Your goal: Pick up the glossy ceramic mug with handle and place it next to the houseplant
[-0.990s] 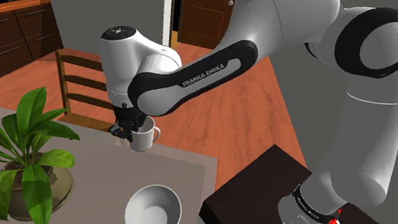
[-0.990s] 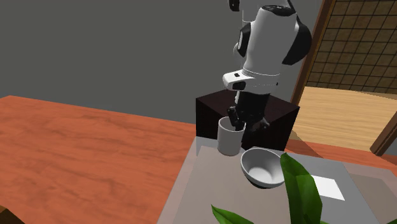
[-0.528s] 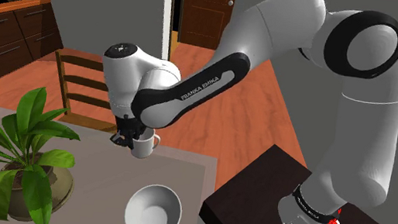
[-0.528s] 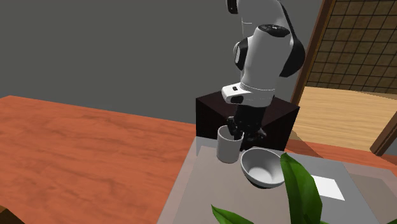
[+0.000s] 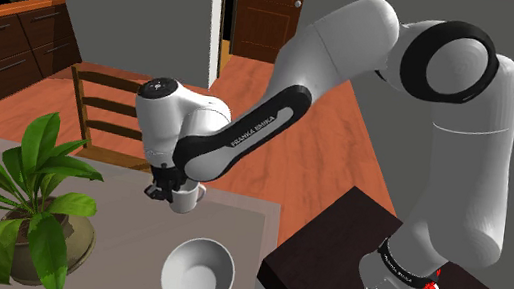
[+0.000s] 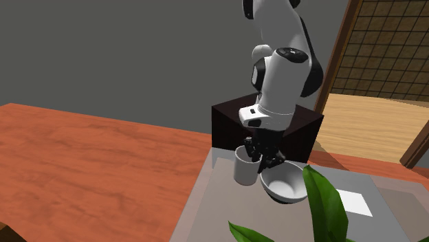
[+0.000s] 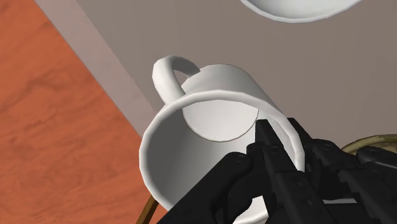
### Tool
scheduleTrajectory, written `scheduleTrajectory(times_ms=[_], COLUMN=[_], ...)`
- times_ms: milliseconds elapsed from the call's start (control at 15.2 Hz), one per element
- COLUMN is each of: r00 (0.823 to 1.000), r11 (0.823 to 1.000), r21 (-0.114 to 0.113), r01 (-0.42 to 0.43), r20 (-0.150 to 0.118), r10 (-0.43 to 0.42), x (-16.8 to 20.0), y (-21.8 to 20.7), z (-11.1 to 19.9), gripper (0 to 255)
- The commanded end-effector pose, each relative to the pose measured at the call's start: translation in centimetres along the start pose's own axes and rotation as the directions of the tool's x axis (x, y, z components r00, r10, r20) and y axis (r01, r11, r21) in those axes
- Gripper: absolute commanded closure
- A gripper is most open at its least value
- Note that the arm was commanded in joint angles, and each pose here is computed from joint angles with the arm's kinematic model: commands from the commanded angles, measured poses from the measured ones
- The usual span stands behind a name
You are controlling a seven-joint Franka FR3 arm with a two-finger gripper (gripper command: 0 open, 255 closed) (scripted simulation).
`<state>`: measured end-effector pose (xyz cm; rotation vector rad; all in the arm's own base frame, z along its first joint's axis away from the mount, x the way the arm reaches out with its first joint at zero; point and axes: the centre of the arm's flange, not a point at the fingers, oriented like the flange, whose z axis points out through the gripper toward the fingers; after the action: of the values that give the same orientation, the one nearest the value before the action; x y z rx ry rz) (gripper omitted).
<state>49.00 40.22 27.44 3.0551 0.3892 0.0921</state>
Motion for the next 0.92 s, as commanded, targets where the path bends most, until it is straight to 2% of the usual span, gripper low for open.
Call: scheduleTrajectory(times_ms=[0,858], r00=[1.000,1.000], r11=[1.000,1.000], r21=[0.000,0.000], r01=[0.000,0.000], r20=[-0.001,-0.001], r10=[0.000,0.000], x=[0.0,-0.4], y=[0.0,-0.5], z=[1.1,7.9], gripper=[255,255])
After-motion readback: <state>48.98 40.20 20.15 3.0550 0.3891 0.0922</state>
